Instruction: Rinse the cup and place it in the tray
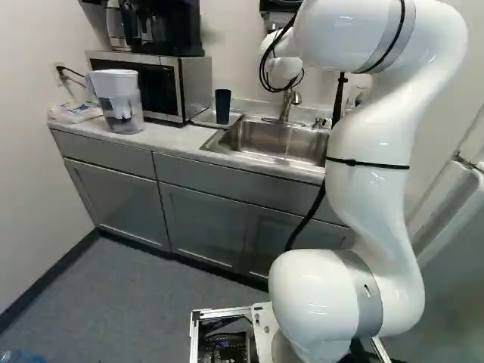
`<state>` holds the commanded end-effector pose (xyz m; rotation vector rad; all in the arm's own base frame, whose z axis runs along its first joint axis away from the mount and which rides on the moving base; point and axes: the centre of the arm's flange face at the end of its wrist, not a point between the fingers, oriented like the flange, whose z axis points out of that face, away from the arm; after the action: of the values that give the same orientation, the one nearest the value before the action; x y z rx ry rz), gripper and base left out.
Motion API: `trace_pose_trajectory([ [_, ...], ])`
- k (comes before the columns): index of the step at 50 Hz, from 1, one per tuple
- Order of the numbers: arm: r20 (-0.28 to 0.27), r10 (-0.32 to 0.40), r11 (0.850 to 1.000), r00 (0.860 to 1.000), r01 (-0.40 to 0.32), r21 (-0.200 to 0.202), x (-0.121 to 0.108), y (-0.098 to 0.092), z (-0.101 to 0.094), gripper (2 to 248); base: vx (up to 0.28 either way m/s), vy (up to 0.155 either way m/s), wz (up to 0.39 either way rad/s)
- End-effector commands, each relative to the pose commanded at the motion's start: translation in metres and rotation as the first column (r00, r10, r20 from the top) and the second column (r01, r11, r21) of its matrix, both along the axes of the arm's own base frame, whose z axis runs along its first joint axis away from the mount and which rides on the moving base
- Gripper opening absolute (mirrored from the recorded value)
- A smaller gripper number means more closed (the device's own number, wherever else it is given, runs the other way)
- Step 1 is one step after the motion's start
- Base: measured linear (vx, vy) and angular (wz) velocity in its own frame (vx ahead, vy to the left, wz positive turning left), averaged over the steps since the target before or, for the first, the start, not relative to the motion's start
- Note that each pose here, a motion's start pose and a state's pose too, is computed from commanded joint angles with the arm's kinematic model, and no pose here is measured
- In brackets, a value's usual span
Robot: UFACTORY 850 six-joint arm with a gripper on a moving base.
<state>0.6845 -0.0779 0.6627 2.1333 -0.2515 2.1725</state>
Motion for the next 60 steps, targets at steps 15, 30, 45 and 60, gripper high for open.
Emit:
trace_pose_trajectory([
  [15, -0.037, -0.008, 1.000, 0.999, 0.009, 0.007, 0.0005, -0.0092, -0.0037, 247, 0.000, 0.000, 0.000],
  [30, -0.043, -0.003, 1.000, 0.999, 0.004, 0.008, 0.0004, -0.0062, -0.0041, 247, 0.000, 0.000, 0.000],
  [45, -0.064, 0.008, 1.000, 0.998, -0.007, 0.012, 0.0001, -0.0003, -0.0059, 247, 0.000, 0.000, 0.000],
  [60, -0.096, 0.013, 1.000, 0.995, -0.011, 0.018, 0.0000, 0.0001, -0.0088, 247, 0.000, 0.000, 0.000],
])
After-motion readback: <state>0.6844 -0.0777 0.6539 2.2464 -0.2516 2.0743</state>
